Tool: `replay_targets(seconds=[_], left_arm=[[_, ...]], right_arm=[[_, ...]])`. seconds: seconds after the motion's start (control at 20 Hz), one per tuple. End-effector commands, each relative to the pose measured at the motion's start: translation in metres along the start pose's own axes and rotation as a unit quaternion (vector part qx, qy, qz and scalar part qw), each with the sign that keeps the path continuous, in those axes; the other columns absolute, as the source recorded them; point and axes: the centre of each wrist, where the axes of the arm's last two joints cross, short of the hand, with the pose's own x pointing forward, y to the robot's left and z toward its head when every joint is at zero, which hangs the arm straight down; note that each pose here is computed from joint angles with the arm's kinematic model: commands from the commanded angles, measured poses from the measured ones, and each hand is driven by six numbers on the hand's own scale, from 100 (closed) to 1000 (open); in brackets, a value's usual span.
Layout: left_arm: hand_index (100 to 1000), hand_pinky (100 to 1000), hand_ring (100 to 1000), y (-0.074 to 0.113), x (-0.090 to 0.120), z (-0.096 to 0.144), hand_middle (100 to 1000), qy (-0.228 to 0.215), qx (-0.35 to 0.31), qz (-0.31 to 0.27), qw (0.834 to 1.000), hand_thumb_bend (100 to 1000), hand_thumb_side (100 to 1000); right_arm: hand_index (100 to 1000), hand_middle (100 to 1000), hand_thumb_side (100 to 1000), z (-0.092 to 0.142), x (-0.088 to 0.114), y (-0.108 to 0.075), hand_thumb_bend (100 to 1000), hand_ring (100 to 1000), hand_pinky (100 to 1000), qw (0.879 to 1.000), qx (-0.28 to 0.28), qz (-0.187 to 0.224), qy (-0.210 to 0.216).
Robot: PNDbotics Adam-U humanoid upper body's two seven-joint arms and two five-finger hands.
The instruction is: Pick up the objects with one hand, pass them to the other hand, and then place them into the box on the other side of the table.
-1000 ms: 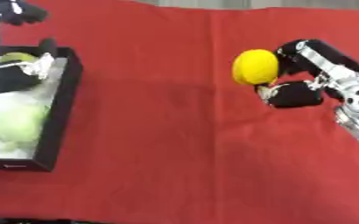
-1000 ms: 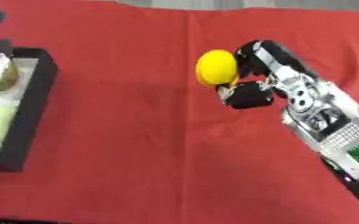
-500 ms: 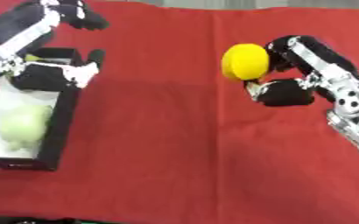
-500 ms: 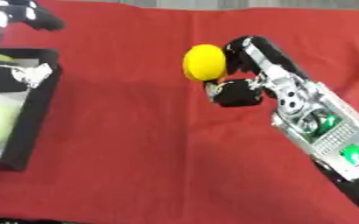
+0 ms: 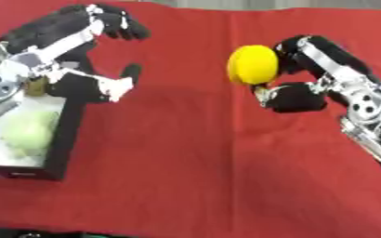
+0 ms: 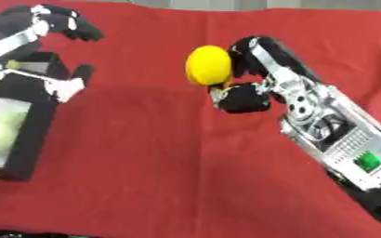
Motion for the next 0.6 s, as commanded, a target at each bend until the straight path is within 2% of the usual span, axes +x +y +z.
replay_targets(seconds=[0.05,0.35,0.6], left_arm=[[844,771,763,0.008,0.006,-0.002,725,-0.007,0.011,-0.018,1.0,100,247],[845,770,766,0.013,0.023,-0.017,730,-0.018,0.049,-0.043,0.998,100,198],[845,776,773,0.012,0.031,-0.024,738,-0.03,0.05,-0.055,0.997,100,138]], right_arm=[[539,517,100,0.003,0.01,-0.005,100,678,797,1.0,-0.008,0.007,-0.019],[539,517,100,0.003,0.014,-0.004,100,678,794,1.0,-0.007,0.01,-0.02],[539,516,100,0.003,0.014,-0.002,100,679,794,1.0,-0.006,0.011,-0.021]])
